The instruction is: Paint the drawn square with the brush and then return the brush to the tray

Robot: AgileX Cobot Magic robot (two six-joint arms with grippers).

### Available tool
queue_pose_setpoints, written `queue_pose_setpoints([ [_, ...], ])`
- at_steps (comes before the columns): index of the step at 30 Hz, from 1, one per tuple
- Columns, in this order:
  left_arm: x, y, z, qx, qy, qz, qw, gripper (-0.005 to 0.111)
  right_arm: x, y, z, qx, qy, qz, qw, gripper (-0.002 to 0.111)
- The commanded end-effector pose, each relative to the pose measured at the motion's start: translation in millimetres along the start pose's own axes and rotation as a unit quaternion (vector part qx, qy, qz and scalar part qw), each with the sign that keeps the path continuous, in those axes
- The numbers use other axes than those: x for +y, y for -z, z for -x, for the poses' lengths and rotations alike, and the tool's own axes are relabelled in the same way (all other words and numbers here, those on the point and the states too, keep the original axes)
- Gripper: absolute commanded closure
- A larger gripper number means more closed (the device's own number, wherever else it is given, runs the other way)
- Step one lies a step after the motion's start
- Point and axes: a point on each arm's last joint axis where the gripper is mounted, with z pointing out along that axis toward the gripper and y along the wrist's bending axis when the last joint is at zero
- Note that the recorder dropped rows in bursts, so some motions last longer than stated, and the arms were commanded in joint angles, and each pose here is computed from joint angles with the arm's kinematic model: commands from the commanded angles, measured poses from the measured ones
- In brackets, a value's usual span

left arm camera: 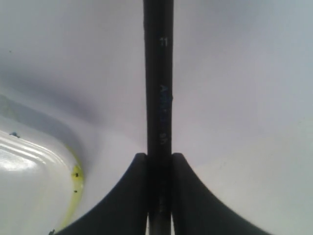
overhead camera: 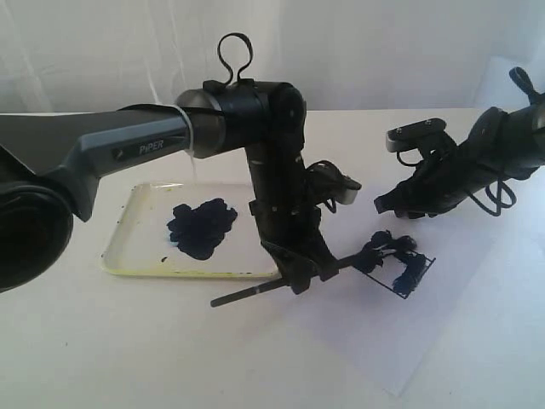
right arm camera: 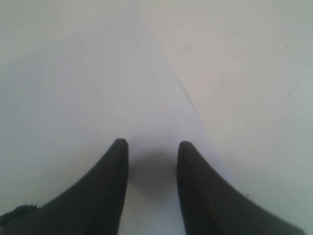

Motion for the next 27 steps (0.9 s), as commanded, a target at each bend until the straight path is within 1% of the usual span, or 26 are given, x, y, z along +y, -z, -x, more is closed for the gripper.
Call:
queue_pose_setpoints([
  [1,-5.7,5.3,-6.6,0.035,-0.009,-0.023,0.999,0.107,-0.7,-3.2,-6.6,0.02,0.005,0.007,1.0,0.075],
  [2,-6.6,5.1,-6.4,0.035,-0.009,-0.023,0.999,0.107,-0.7,-3.2,-6.6,0.02,0.005,0.007,1.0,0.075],
  [4,-17.6,-1.0,-5.2,0.045,-0.018,-0.025,0.999,0.107,-1.0,-3.2,-6.2,0.018,0.005,0.005,1.0,0.075],
  [5,-23.9,-6.4,-5.8,0.058,-0.028,-0.016,0.998,0.107,-1.2,-3.2,-6.0,0.016,0.005,0.004,1.0,0.075],
  [6,-25.4,-9.3,-7.0,0.067,-0.034,-0.007,0.997,0.107,-1.2,-3.2,-6.0,0.016,0.005,0.004,1.0,0.075],
  [7,-23.3,-11.7,-9.4,0.078,-0.033,0.007,0.996,0.107,-1.2,-3.2,-6.0,0.016,0.005,0.004,1.0,0.075],
  [11,-16.4,-11.2,-12.0,0.079,-0.001,0.009,0.997,0.107,-1.1,-3.2,-6.1,0.017,0.005,0.005,1.0,0.075],
  [21,-5.3,-8.3,-15.1,0.079,0.033,0.017,0.996,0.107,-1.1,-3.2,-6.1,0.017,0.005,0.005,1.0,0.075],
  [25,-4.1,-8.0,-15.4,0.079,0.036,0.019,0.996,0.107,-1.1,-3.2,-6.1,0.017,0.005,0.005,1.0,0.075],
  [27,-4.2,-8.0,-15.4,0.079,0.024,0.017,0.996,0.107,-1.1,-3.2,-6.1,0.017,0.005,0.005,1.0,0.075],
])
